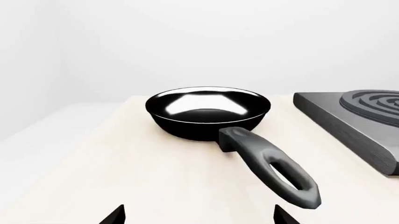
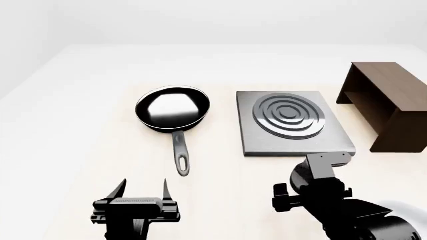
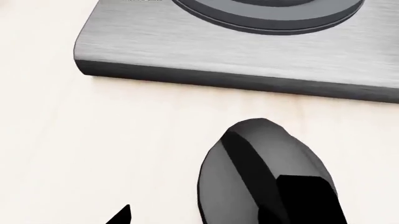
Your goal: Turn on the stove.
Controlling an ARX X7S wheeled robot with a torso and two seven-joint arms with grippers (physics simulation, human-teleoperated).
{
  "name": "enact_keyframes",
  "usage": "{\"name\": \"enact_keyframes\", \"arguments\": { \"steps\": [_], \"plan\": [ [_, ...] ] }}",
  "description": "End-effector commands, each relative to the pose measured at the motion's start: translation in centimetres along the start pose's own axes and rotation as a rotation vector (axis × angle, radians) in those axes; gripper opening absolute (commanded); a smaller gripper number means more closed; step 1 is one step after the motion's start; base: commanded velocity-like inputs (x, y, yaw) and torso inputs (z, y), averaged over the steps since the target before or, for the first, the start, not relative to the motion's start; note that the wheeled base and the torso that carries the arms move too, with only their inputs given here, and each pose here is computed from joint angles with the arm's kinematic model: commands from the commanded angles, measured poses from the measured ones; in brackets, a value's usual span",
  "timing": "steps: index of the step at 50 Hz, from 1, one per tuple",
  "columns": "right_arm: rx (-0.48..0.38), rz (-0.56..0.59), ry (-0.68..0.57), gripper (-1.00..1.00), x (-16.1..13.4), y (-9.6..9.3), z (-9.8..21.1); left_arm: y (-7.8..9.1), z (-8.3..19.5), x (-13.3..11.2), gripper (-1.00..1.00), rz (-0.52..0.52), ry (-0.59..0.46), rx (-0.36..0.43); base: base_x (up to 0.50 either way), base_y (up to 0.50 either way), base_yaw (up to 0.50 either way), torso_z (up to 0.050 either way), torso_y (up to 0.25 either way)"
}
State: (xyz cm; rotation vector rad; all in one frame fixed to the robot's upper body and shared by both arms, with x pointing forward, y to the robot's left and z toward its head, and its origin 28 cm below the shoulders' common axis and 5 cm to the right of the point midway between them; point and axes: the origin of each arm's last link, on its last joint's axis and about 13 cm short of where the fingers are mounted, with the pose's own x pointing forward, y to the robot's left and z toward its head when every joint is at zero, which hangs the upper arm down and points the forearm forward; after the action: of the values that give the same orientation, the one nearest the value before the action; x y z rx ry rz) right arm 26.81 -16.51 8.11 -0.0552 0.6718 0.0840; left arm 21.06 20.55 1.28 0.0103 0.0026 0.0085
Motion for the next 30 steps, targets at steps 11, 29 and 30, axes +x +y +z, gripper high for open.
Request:
{"name": "enact_keyframes", "arguments": {
  "steps": [11,29,30],
  "plan": [
    [0.017,-0.114,-0.036,1.0,-0.2,-2.1,1.3,0.0,0.0,0.0,1.0,0.0,0.003,0.002,0.0,0.0,0.0,0.0,0.0],
    [0.039,-0.168,-0.045,1.0,-0.4,-3.5,1.7,0.0,0.0,0.0,1.0,0.0,0.005,0.003,0.0,0.0,0.0,0.0,0.0],
    [0.043,-0.171,-0.045,1.0,-0.3,-3.7,1.7,0.0,0.0,0.0,1.0,0.0,0.005,0.003,0.0,0.0,0.0,0.0,0.0]
  ]
}}
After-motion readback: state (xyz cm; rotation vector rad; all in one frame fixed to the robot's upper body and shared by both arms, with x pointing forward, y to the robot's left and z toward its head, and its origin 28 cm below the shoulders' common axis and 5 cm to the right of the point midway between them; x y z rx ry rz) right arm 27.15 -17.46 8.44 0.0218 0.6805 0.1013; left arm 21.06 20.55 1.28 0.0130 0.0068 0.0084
